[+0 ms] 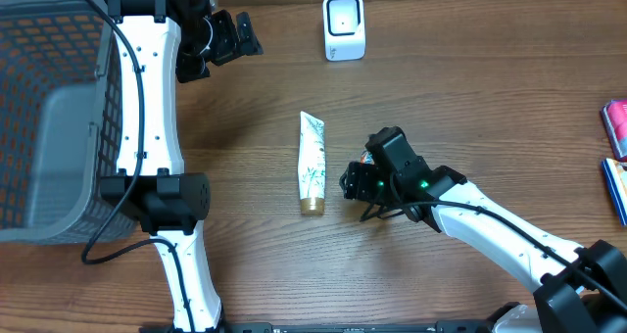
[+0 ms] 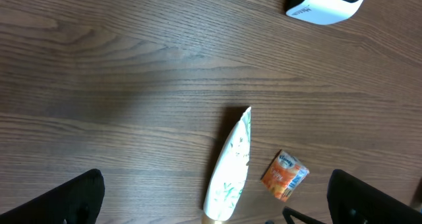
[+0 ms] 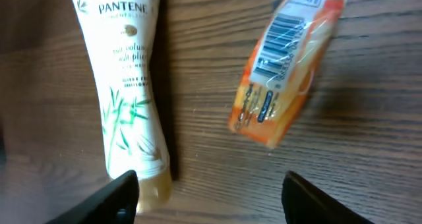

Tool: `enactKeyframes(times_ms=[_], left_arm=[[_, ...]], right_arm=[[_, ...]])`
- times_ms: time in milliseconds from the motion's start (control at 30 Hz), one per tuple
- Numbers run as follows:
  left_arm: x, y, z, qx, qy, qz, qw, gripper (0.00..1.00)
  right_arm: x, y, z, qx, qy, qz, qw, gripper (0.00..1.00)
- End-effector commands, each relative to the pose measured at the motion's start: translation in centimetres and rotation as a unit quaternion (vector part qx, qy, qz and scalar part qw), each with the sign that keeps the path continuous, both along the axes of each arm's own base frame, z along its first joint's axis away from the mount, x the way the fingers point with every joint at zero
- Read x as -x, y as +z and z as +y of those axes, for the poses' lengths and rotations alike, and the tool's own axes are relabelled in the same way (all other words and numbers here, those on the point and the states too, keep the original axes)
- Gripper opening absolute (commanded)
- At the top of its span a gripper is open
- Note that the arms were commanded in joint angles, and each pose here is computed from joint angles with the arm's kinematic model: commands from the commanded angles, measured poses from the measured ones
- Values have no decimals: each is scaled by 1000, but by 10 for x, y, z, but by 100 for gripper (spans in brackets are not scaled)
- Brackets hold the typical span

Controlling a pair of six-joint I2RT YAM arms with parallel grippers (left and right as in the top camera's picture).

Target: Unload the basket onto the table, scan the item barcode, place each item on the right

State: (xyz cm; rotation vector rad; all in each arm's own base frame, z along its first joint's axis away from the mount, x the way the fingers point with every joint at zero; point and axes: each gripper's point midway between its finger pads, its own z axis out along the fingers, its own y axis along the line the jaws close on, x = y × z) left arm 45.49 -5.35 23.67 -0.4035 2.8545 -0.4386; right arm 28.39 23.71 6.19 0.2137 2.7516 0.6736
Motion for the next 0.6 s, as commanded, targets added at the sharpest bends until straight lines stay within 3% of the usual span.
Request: enactKeyframes(times_ms=[0,100,200,333,567], left_arm=[[1,6,2,-1,5,-7,1000,99],[1,6,1,-1,4,-7,1000,100],[1,6,1,-1,4,-7,1000,100],[1,6,1,-1,4,-7,1000,100],[1,6,1,-1,4,-7,1000,100]], right_arm=[[-17,1,-10,-6,-92,-3,996,67],[-23,1,-15,-8,-138,-4,990,67],[-29,-3,-9,-11,-168,-12,986,58],[-26,-27,-17,41,-195,-16,980,64],[-24,-50,-18,60,-193,2,979,65]])
